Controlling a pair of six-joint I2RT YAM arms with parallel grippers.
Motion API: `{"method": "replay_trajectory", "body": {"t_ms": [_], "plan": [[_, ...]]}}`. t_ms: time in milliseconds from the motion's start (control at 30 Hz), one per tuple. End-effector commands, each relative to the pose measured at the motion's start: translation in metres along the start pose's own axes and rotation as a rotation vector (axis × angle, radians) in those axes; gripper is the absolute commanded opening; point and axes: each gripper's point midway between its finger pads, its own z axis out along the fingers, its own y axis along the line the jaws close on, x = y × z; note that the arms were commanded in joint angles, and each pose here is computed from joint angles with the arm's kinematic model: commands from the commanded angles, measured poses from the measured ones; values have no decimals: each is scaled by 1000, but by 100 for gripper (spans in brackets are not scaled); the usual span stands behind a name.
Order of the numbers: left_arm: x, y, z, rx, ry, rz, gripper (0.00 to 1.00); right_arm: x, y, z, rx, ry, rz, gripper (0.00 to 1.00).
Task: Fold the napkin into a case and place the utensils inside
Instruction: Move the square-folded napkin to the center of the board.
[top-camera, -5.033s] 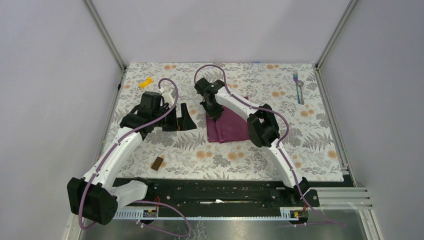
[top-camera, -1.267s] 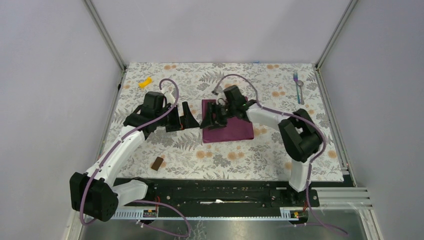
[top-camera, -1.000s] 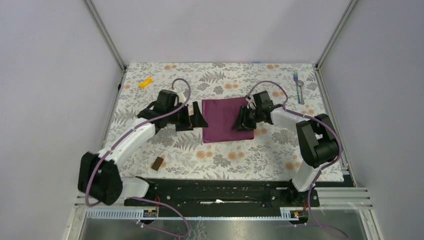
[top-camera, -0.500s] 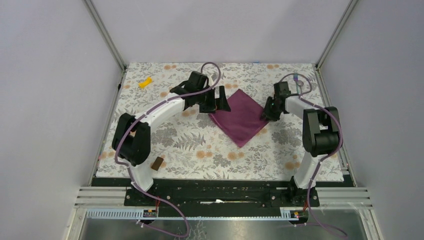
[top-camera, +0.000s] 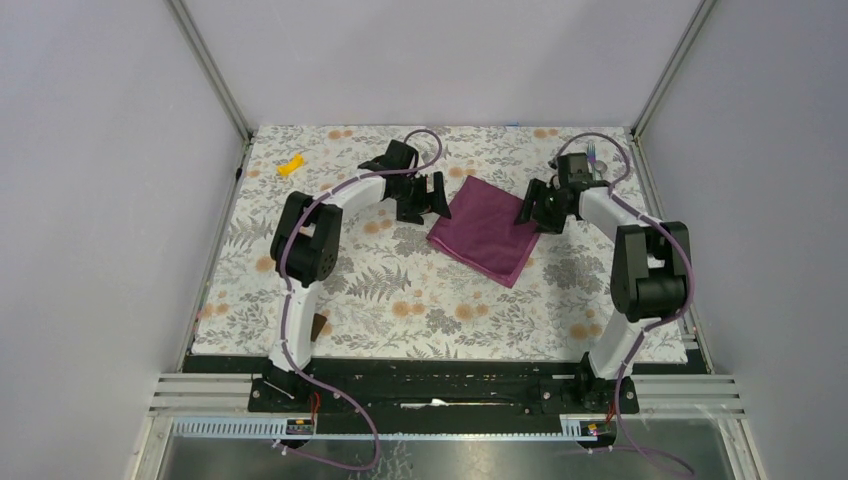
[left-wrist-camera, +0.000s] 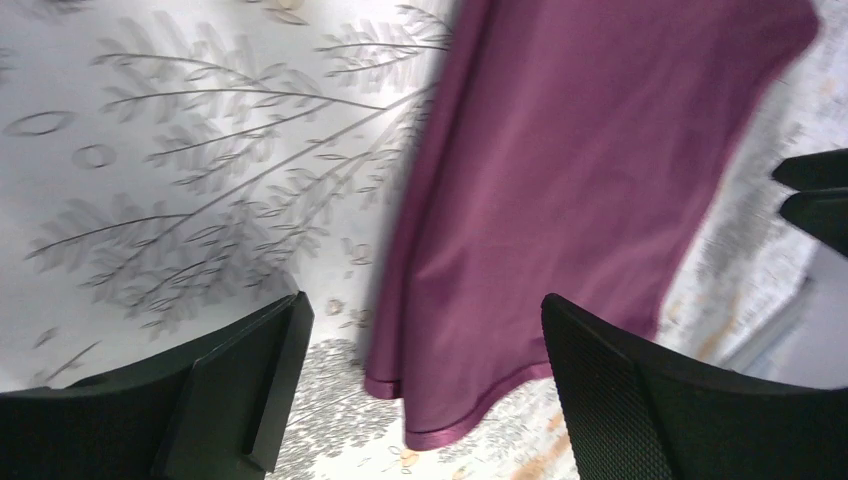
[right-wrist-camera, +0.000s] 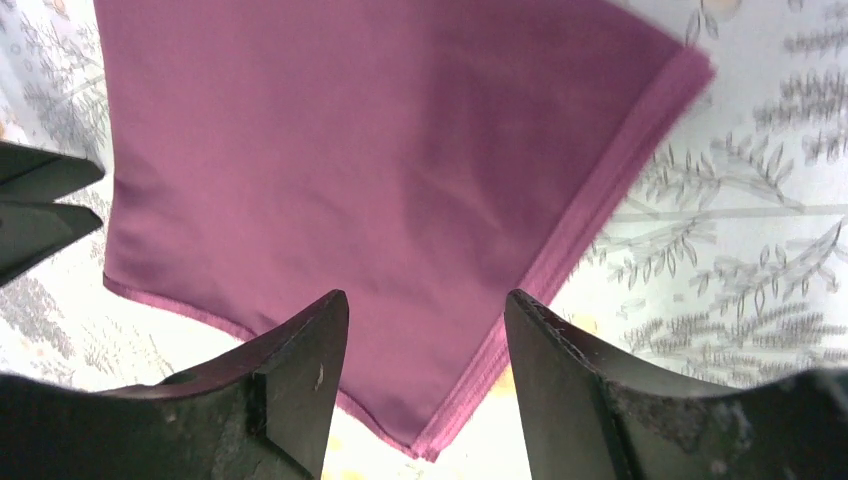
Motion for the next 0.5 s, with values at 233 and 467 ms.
{"method": "replay_trajectory", "body": {"t_ms": [233,467], "plan": [[55,2,7,45,18,8,71,34,-27,-7,24,-1,67,63],[130,0,-29,93,-23,-137,64,57,-22,-18,-14,27,92,59]]}}
